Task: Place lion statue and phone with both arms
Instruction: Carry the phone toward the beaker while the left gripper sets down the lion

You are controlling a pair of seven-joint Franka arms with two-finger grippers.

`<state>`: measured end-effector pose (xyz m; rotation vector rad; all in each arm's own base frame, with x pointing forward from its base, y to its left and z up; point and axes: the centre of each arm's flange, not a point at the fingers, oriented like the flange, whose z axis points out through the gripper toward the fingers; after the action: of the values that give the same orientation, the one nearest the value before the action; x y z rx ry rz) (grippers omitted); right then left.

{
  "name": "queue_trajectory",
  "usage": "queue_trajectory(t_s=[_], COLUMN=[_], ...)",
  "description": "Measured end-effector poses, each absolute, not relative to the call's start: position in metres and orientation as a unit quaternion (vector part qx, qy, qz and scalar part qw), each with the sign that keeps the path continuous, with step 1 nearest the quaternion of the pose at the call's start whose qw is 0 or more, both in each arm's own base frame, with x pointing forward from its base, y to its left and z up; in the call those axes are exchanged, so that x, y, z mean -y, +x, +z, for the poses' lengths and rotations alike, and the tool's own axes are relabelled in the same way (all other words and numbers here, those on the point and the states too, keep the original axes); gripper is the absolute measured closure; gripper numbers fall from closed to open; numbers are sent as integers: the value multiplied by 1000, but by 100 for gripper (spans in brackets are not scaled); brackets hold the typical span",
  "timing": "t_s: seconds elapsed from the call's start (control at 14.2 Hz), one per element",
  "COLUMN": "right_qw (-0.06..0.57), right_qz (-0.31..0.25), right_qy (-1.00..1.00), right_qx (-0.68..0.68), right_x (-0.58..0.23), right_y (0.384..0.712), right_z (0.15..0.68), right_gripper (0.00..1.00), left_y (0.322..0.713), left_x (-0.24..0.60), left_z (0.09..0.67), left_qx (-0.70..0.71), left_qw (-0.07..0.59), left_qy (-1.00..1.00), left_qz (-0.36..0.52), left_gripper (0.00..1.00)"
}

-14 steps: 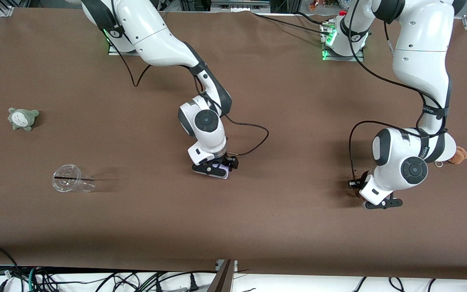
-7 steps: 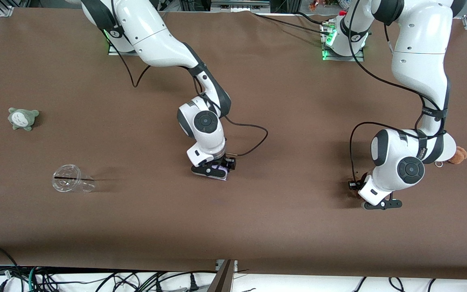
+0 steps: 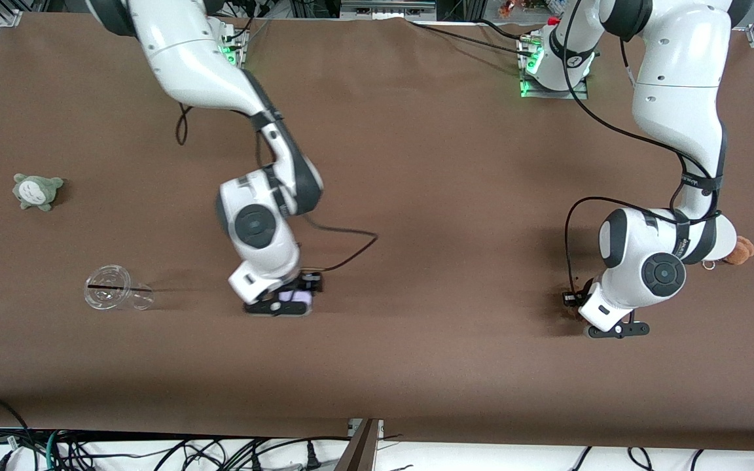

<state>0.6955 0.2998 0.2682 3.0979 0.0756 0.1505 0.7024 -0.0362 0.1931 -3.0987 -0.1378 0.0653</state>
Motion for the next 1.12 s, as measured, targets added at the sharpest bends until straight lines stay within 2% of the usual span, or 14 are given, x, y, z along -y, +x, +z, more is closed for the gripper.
queue_trajectory(t_s=[0.21, 0.49, 0.77, 1.12], right_qw=[28, 35, 37, 36], right_qz=[29, -4, -20, -26], right_qy=[998, 998, 998, 998], right_qx=[-45, -43, -48, -48], right_x=[-224, -155, -112, -84], right_y=[718, 721, 721, 722], right_z=[265, 237, 223, 215], right_gripper=[17, 17, 17, 17], left_y=[702, 703, 707, 708], left_x=[36, 31, 26, 18], left_z=[193, 194, 212, 268], left_qx=[45, 48, 52, 51], left_qw=[20, 20, 21, 19], left_qy=[-999, -998, -998, -999], left_qz=[21, 20, 9, 5], left_gripper=[66, 62, 32, 24])
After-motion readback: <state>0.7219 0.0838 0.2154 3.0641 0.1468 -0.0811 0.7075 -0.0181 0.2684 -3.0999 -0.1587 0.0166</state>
